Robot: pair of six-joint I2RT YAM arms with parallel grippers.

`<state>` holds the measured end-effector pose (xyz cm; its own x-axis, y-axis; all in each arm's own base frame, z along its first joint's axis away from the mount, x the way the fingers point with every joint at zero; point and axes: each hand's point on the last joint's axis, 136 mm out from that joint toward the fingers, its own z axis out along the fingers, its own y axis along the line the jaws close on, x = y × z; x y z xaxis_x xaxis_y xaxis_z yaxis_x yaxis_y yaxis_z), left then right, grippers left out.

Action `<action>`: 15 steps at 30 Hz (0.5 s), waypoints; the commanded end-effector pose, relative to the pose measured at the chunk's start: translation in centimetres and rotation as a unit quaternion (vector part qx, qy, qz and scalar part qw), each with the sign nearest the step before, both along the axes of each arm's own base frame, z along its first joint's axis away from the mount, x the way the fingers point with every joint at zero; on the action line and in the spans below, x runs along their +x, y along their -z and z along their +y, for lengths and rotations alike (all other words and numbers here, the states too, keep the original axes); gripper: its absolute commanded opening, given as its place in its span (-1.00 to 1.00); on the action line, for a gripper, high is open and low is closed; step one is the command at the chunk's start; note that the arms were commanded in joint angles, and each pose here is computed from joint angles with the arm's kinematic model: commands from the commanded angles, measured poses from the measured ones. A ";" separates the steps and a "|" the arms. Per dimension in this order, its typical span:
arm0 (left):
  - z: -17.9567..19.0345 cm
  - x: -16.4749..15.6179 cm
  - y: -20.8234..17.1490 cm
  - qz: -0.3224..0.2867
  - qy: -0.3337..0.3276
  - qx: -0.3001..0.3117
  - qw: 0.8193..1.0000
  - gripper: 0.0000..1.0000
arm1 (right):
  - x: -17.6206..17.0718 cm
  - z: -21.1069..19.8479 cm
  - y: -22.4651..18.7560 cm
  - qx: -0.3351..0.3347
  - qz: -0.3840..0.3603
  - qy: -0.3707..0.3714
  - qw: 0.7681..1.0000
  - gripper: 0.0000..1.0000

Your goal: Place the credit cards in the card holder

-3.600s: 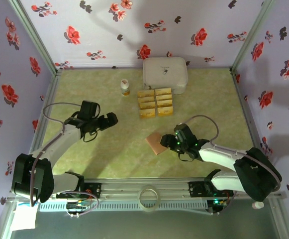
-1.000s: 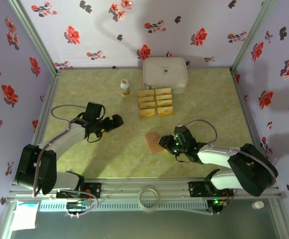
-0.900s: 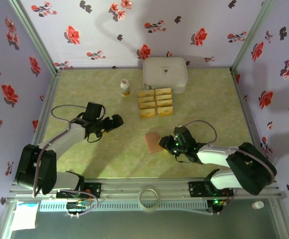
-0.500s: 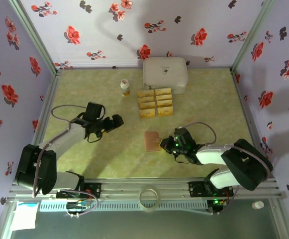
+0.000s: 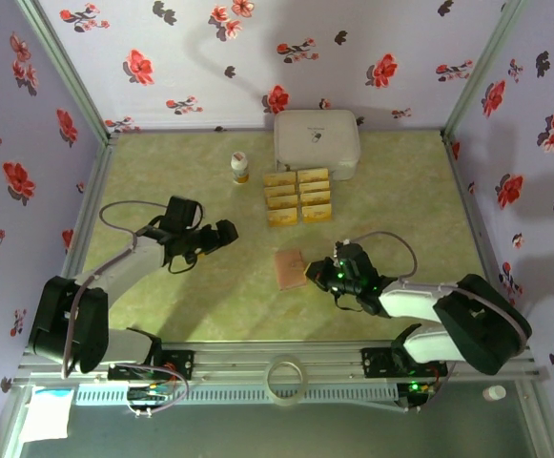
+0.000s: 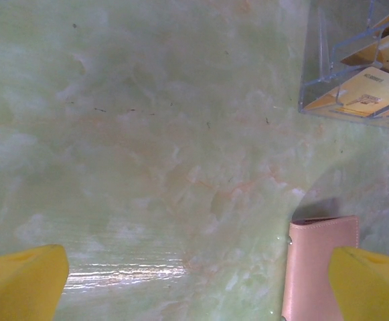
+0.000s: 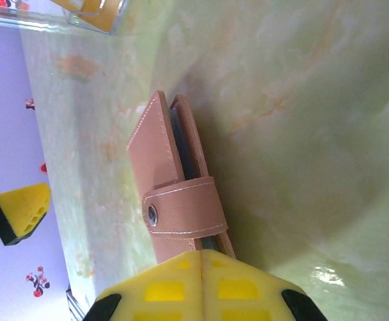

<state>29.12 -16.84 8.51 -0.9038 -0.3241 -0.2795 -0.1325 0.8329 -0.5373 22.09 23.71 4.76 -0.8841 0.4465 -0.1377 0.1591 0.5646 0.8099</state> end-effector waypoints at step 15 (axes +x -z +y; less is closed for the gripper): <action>-5.2 1.3 -1.4 -0.020 0.031 -0.046 0.998 0.99 | 0.7 1.1 -3.8 0.033 -0.032 -0.007 0.999 -1.00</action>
